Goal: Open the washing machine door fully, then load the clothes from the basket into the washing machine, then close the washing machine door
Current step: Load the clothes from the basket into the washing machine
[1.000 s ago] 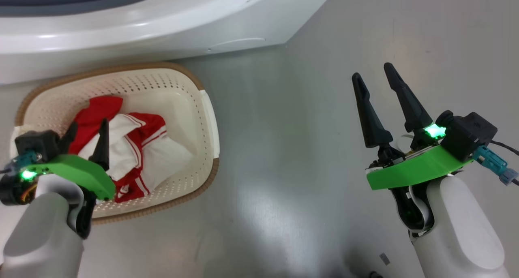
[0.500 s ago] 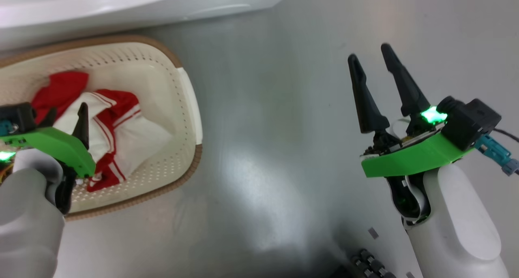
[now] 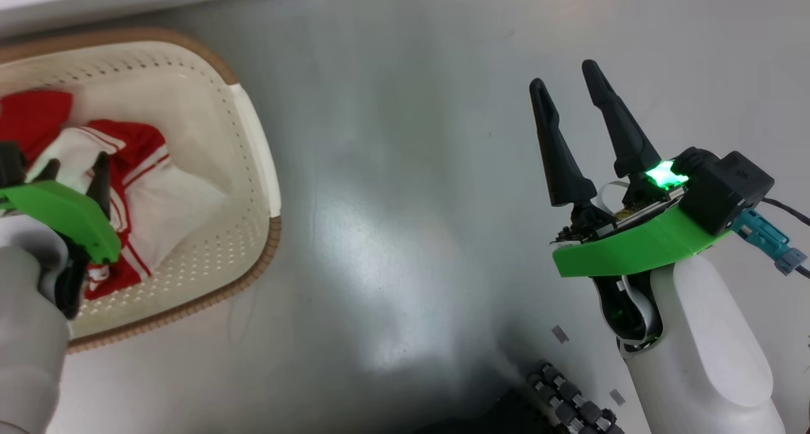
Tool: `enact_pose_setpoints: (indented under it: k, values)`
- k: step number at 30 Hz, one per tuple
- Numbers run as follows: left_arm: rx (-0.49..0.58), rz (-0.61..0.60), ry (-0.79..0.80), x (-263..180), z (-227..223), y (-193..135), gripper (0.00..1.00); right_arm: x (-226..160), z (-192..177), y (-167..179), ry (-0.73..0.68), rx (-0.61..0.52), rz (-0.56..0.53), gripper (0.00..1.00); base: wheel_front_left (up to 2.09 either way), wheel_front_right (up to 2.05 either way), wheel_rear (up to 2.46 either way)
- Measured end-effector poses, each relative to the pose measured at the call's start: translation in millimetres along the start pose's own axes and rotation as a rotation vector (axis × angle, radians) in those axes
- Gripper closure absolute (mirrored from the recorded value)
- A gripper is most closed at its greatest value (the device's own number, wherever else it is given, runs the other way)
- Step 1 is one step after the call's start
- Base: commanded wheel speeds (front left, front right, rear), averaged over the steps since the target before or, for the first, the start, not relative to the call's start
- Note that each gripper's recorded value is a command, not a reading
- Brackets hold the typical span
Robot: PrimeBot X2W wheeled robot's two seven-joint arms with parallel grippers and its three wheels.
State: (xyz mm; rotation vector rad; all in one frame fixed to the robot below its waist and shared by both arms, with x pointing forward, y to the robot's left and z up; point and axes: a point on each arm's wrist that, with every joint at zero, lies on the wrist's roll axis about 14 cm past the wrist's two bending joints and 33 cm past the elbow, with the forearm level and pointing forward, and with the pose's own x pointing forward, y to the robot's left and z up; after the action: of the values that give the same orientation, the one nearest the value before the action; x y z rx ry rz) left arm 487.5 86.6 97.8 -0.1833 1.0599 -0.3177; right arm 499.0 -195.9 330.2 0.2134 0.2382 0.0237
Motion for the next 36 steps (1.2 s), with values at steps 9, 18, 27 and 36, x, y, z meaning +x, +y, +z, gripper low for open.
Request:
enact_pose_setpoints:
  k: [9, 18, 27, 36]
  values:
    - [0.031, 0.011, 0.059, 18, -14, 9, 0.00, 2, -13, -6, 0.027, -0.015, -0.010, 0.00, 0.00, 0.00, 0.00]
    - [0.105, 0.009, 0.188, 24, -36, 12, 0.00, 1, -21, -7, 0.047, -0.017, -0.010, 0.00, 0.00, 0.00, 0.00]
    - [0.127, 0.007, 0.207, 22, -38, 12, 1.00, 2, -20, -4, 0.043, -0.014, -0.004, 0.00, 0.00, 0.00, 0.00]
    - [0.102, 0.007, 0.161, 14, -24, 11, 1.00, 9, -8, 3, 0.008, -0.010, 0.018, 0.00, 0.00, 0.00, 0.00]
